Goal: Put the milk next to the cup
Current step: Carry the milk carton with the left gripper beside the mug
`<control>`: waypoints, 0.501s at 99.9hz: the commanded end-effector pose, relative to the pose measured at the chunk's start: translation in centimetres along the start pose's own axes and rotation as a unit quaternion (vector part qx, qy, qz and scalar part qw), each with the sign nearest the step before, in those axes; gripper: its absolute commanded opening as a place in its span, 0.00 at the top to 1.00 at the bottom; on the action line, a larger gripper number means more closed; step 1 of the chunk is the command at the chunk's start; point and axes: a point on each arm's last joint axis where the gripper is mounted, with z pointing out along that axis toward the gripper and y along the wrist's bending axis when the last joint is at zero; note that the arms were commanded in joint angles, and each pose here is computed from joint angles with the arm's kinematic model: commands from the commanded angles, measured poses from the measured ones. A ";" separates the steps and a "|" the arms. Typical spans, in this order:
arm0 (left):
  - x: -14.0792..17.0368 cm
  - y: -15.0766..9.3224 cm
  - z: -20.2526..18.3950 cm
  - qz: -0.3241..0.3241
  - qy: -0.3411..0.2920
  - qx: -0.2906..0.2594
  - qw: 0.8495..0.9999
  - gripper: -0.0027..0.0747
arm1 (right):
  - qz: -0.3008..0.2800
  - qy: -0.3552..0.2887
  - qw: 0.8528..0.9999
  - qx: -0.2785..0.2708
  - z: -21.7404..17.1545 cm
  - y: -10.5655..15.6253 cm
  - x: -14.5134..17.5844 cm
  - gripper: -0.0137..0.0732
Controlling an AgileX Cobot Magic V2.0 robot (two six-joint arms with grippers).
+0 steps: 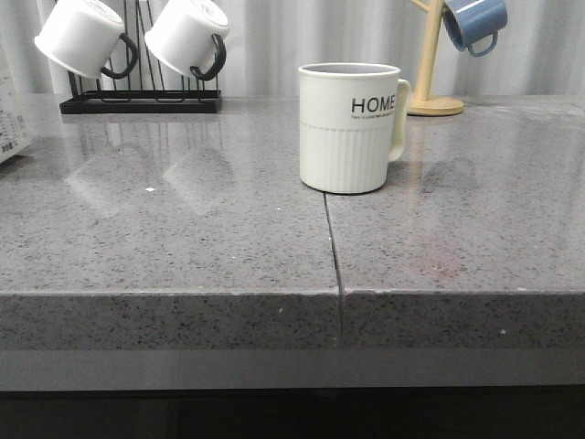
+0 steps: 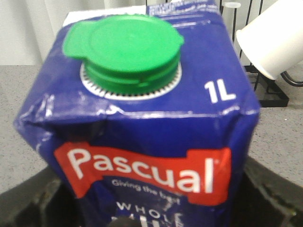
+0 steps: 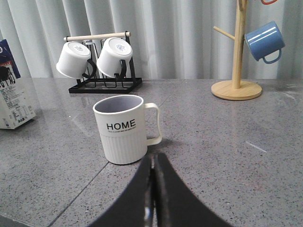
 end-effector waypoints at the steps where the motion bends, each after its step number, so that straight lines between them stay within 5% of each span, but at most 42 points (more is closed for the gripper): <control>1: -3.7 -1.1 -1.7 -0.007 -0.086 0.016 0.996 0.68 | -0.007 -0.043 0.999 -0.005 0.0 0.2 -1.4 0.92; 50: -4.7 -9.9 -4.4 0.001 -0.099 0.164 0.981 0.68 | -0.007 -0.043 0.999 -0.005 0.0 0.2 -1.4 0.92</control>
